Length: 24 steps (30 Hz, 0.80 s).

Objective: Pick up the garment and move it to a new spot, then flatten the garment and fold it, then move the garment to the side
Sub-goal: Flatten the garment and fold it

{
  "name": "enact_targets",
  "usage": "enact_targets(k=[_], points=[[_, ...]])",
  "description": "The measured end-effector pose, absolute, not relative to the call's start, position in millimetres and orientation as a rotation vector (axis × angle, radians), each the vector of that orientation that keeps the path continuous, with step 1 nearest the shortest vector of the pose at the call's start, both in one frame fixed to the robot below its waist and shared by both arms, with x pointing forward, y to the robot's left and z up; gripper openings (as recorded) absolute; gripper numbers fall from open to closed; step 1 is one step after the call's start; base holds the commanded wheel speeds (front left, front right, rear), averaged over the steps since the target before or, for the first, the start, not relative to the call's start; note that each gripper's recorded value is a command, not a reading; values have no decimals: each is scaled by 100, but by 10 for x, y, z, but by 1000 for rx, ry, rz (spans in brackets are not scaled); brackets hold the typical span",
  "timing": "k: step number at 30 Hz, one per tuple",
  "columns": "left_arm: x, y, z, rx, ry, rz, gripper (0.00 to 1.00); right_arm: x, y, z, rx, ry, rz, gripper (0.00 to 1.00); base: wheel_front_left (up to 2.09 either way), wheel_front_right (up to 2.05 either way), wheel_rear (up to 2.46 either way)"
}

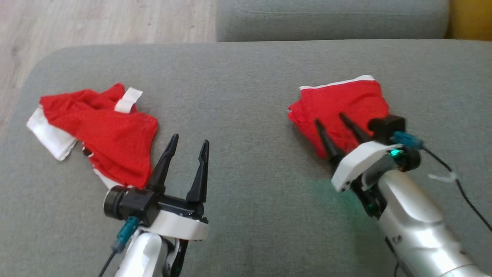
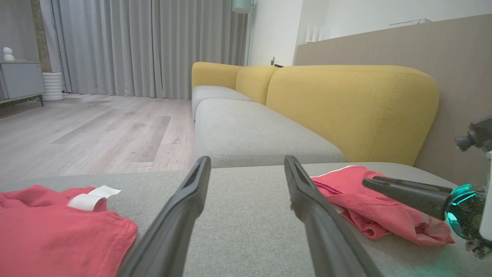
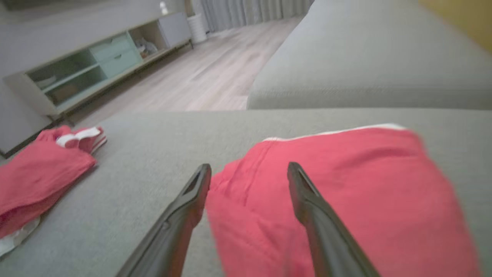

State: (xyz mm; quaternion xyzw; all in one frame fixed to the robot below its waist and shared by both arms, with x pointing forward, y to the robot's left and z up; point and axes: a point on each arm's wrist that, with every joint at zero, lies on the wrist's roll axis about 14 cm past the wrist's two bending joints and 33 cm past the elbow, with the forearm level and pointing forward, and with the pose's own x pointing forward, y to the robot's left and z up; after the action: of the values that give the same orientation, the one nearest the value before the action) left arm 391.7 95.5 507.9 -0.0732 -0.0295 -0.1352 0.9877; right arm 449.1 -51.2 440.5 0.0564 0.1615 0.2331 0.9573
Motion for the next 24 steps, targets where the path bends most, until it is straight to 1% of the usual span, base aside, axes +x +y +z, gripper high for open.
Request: enact_targets(k=[6, 10, 14, 18, 21, 24], points=[[3948, 870, 5211, -152, -97, -297, 100, 4687, -1162, 4833, 127, 120, 286, 100, 0, 0, 0], [3945, 845, 5275, -153, -115, -299, 100, 4647, -1568, 5094, 105, 12, 181, 100, 0, 0, 0], [3900, 818, 5266, -166, -110, -304, 100, 4361, -1797, 5001, 94, 1, 102, 100, 0, 0, 0], [3852, 810, 5186, -176, -86, -304, 100, 4055, -1823, 4805, 110, 29, 61, 100, 0, 0, 0], [3836, 822, 5133, -179, -71, -298, 100, 3964, -1848, 4787, 124, 26, 41, 100, 0, 0, 0], [3834, 831, 5112, -179, -66, -295, 100, 3966, -1864, 4839, 119, 14, 37, 100, 0, 0, 0]])
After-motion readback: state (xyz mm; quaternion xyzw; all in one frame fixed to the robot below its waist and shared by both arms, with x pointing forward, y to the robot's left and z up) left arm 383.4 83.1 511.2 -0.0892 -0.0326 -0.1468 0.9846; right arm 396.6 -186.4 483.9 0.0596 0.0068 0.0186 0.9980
